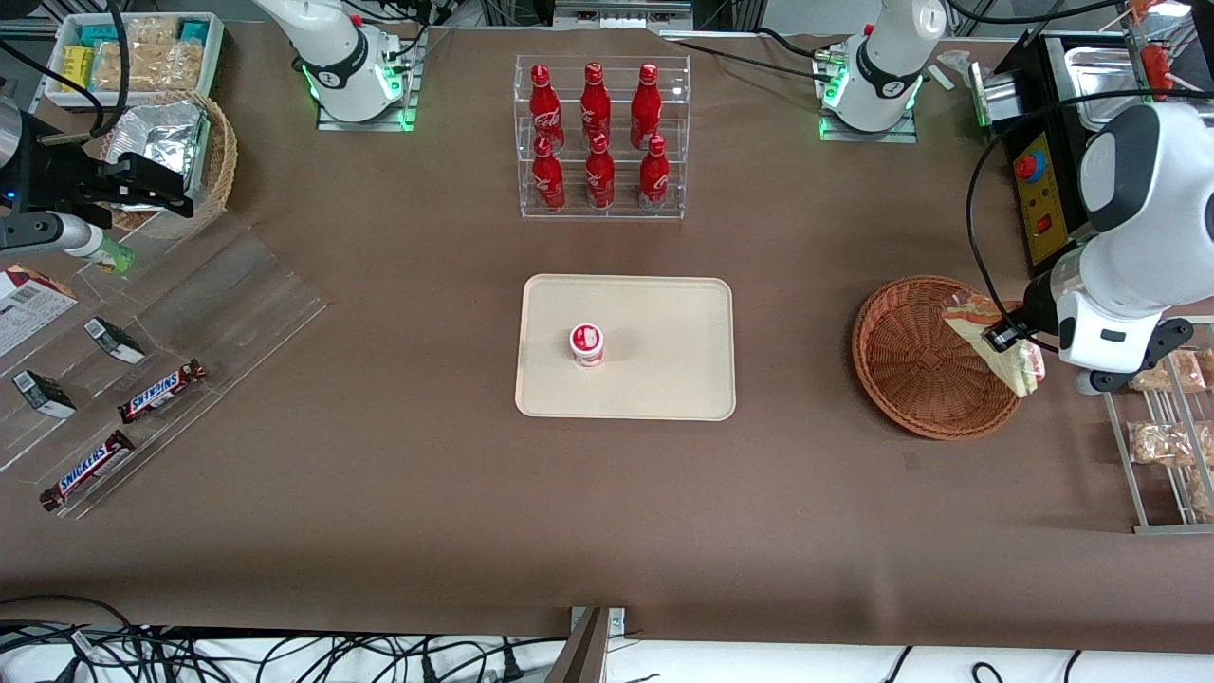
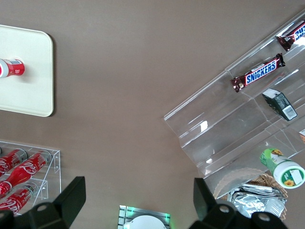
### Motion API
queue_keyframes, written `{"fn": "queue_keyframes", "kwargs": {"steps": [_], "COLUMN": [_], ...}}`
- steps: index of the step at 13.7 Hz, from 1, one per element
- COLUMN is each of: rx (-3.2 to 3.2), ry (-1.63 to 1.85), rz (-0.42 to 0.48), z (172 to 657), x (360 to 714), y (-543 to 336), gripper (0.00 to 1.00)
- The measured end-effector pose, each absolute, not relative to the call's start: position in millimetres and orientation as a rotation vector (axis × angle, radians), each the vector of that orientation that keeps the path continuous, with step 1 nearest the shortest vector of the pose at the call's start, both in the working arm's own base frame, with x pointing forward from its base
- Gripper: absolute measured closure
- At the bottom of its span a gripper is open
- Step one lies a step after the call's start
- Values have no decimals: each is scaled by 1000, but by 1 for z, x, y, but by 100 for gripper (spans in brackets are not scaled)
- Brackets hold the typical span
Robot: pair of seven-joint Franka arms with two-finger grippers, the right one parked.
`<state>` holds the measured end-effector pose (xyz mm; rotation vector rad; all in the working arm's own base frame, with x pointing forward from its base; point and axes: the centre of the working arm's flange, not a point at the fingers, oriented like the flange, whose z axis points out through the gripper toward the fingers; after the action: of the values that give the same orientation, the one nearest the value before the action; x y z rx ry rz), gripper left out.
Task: Place sandwich from basket to tray
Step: 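Lift the sandwich upright out of the basket with the left gripper, then carry the sandwich over to the cream tray beside the cup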
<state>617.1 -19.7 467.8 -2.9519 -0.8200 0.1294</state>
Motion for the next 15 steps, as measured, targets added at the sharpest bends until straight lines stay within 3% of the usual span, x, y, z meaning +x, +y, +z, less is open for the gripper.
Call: {"fn": "queue_keyframes", "kwargs": {"steps": [6,10,15], "rx": [-3090,-3111,-3159], "ry": [-440,-347,69], "rz": [209,219,202], "z": [495,498,490], "x": [609,603,587], "y": [-91,-123,-209], "gripper": [80,80,80]}}
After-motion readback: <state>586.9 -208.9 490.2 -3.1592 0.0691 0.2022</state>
